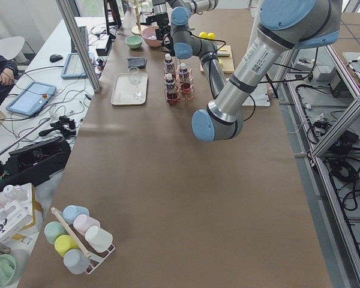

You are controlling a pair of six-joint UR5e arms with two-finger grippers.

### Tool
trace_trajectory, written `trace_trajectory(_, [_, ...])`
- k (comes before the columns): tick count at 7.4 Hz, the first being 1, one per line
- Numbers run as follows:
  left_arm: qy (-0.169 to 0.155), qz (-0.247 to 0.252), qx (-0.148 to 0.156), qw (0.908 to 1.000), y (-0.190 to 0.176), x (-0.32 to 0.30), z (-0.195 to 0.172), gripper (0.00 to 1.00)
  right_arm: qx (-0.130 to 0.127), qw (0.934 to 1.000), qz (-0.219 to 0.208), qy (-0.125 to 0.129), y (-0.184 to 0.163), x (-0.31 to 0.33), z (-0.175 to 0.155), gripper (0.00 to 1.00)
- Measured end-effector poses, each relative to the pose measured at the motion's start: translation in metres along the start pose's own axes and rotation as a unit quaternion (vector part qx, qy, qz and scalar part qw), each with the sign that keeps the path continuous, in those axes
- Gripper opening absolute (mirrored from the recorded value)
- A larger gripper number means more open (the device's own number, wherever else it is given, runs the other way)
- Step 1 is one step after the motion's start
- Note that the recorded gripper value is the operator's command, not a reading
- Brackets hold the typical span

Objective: Take tea from basket to plate

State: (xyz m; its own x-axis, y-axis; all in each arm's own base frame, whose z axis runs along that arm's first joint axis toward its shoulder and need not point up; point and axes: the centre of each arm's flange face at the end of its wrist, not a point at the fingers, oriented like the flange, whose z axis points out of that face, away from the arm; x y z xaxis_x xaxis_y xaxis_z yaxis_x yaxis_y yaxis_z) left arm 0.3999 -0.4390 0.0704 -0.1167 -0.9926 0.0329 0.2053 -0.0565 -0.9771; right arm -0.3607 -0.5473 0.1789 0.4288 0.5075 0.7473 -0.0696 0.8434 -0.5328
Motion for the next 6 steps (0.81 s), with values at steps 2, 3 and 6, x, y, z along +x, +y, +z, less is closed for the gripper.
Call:
trace_trajectory(2, [0.0, 0.0, 0.001, 1.0, -0.001, 0.0, 0.001, 0.0, -0.005, 0.9988, 0.048, -0.014, -0.007, -0.032, 0.027, 0.99])
trace_trajectory(3, [0.0, 0.0, 0.001, 1.0, -0.001, 0.0, 0.001, 0.0, -0.002, 0.9981, 0.06, -0.016, -0.009, -0.044, 0.038, 0.99])
trace_trajectory(6, [0.0, 0.001, -0.001, 1.0, -0.001, 0.002, 0.002, 0.0, -0.001, 0.9974, 0.072, -0.012, -0.003, -0.052, 0.059, 0.99])
